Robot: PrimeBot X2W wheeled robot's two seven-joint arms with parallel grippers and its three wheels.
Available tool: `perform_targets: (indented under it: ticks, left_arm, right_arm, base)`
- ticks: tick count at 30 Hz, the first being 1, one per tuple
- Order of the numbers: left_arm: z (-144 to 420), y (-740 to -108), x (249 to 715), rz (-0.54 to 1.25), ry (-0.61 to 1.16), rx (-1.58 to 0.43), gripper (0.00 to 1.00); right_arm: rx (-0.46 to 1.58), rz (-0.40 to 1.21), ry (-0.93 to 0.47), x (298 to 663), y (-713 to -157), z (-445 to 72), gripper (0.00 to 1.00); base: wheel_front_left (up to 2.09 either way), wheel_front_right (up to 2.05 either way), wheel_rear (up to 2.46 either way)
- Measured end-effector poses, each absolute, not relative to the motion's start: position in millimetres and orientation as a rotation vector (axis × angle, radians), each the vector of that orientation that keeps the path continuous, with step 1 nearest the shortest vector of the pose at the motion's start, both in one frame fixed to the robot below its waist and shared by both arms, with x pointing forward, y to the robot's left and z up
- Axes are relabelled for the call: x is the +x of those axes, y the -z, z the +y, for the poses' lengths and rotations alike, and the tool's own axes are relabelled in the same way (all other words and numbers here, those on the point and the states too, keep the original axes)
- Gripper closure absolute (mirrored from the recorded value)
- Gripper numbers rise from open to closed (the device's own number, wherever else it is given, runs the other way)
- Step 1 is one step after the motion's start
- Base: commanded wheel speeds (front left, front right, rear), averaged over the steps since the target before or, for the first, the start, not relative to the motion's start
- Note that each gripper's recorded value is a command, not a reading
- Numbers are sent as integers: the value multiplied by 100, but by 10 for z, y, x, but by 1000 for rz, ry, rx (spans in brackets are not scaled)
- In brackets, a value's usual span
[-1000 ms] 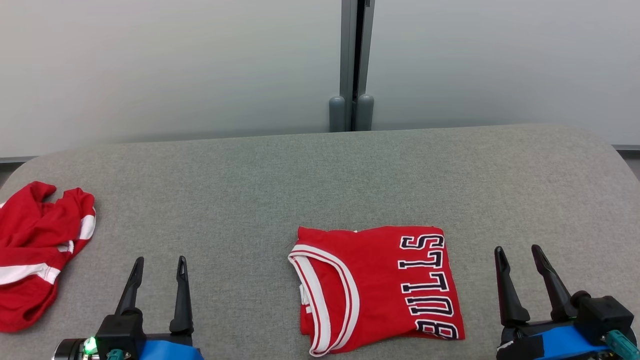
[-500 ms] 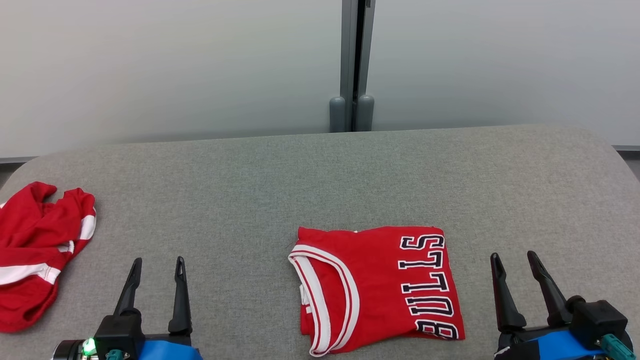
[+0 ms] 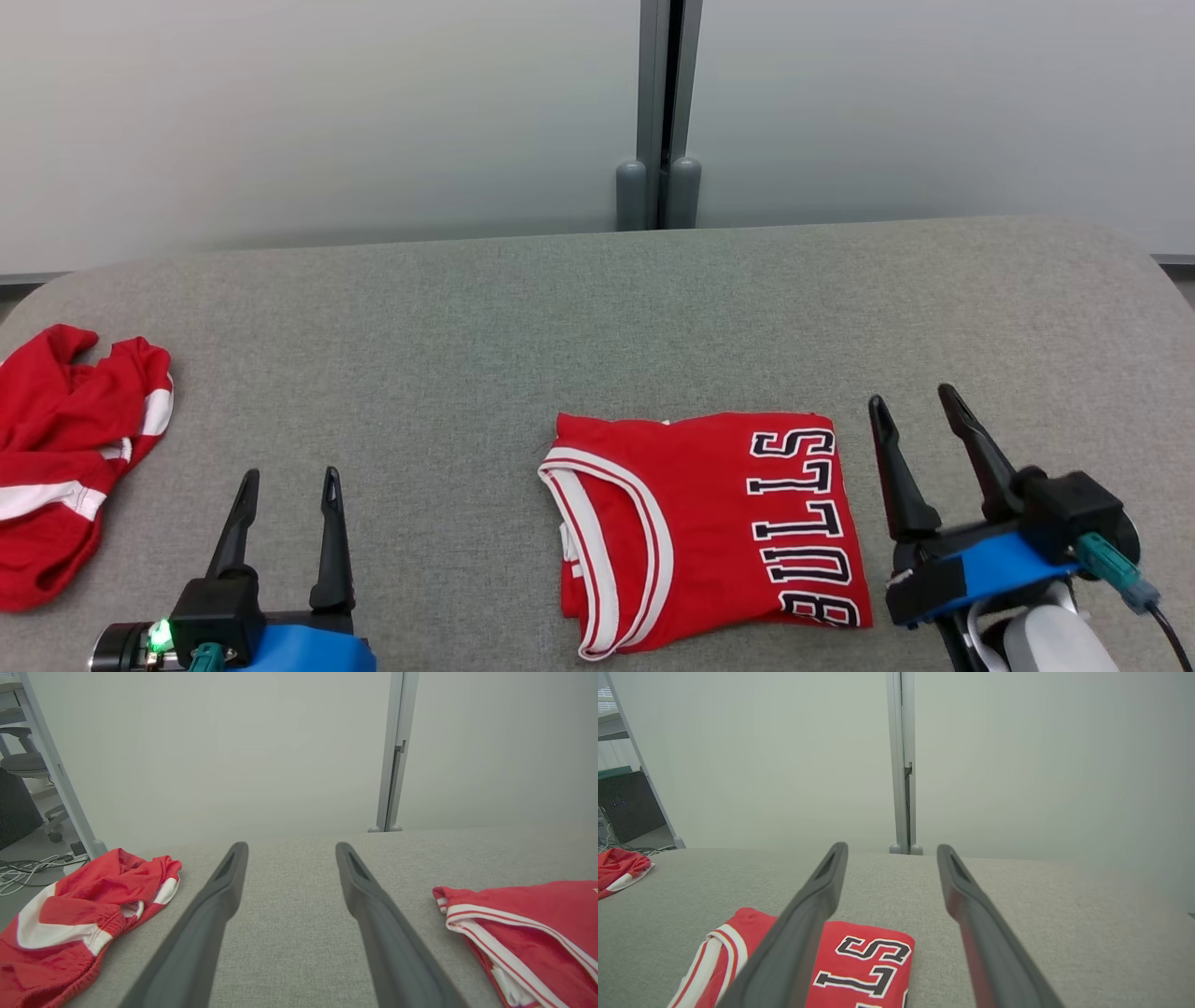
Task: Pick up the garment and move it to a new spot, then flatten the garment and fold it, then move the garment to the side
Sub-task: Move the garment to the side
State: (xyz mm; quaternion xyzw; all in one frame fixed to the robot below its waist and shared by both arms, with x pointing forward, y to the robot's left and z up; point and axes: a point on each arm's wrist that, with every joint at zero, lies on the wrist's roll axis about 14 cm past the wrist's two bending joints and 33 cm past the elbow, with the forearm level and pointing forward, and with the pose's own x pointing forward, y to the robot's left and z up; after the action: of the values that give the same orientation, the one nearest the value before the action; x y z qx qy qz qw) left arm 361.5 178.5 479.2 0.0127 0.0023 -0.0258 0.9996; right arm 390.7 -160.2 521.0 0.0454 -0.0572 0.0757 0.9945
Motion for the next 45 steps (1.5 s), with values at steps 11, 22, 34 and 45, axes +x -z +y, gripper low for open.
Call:
perform_targets:
  ticks: [11, 22, 34, 45]
  left_arm:
    - [1804, -4779, 3770, 7, 50, 27, 0]
    - [1862, -4686, 3824, 33, 30, 21, 0]
    - [1848, -4659, 3880, 39, 28, 16, 0]
    - [1852, -4694, 3925, 26, 26, 10, 0]
  right_arm:
    - [47, 55, -228, 4334, -4805, -1393, 0]
    - [70, 317, -214, 4192, -3939, -1359, 0]
    - [113, 432, -213, 4053, -3602, -1251, 0]
    - [73, 313, -263, 4383, -3949, -1213, 100]
  base:
    - [0, 0, 0]
    - [0, 0, 0]
    - [0, 0, 0]
    - [0, 0, 0]
